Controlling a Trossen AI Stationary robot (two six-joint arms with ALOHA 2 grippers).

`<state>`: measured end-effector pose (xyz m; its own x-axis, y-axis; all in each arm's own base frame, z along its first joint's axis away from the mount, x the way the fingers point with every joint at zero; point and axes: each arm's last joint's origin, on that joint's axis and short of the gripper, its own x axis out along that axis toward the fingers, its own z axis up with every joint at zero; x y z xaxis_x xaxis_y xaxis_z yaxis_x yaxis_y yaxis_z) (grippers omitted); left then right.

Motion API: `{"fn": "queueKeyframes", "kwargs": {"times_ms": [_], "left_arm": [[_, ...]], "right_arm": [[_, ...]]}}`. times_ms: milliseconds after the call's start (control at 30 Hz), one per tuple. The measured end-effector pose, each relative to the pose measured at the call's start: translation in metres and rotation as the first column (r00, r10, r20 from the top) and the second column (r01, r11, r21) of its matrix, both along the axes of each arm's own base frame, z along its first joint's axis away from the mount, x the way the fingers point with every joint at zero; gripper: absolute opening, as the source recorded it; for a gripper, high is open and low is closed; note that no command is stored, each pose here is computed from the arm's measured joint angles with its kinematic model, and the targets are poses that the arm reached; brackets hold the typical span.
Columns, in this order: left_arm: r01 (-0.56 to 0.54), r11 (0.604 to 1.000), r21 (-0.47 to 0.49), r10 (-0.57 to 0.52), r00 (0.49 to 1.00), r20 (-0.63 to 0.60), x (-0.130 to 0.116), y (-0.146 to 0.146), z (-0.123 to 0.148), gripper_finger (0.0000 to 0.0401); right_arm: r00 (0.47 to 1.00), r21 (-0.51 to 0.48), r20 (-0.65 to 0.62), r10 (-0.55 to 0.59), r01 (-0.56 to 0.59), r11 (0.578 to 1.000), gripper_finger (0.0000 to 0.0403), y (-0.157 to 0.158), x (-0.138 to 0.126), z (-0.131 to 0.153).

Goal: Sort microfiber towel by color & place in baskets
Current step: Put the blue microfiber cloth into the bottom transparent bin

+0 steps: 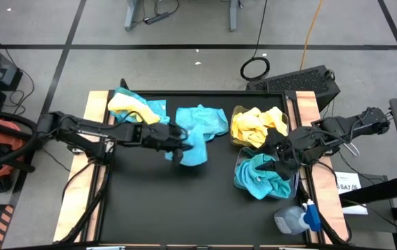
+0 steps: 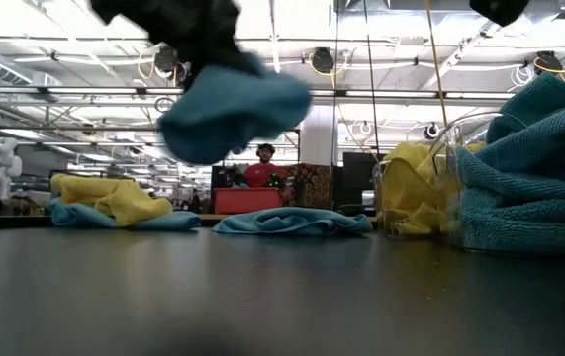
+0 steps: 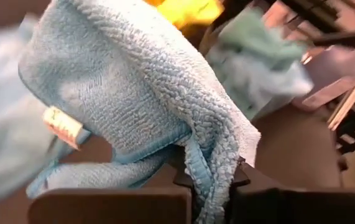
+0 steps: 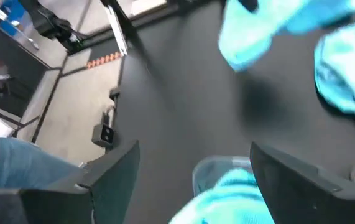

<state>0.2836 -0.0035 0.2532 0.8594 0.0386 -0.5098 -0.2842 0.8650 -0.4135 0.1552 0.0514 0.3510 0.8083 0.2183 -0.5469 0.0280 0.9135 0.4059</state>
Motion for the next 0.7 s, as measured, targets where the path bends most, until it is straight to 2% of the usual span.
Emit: {"fn": "queueKeyframes", "kwargs": {"times_ms": [133, 267, 500, 700], "left_arm": [[0.046, 0.998, 0.044, -0.048, 0.997, 0.057, 0.031, 0.005, 0.025, 0.0017], [0.11, 0.993, 0.038, -0.114, 0.988, 0.106, 0.06, 0.01, 0.044, 0.0017], [0.2, 0.98, 0.011, -0.199, 0.966, 0.165, 0.105, 0.012, 0.061, 0.0017], [0.232, 0.973, 0.014, -0.229, 0.947, 0.224, 0.133, 0.011, 0.075, 0.0017]], "right_arm": [[0.997, -0.051, 0.074, 0.01, -0.006, 0.999, 0.0297, 0.0, 0.003, 0.005], [0.992, -0.137, 0.123, 0.015, 0.002, 0.991, 0.0297, -0.001, 0.005, 0.007], [0.989, -0.24, 0.145, -0.043, 0.077, 0.968, 0.0297, -0.004, 0.006, 0.007], [0.988, -0.269, 0.135, -0.077, 0.111, 0.957, 0.0297, -0.005, 0.007, 0.005]]}}
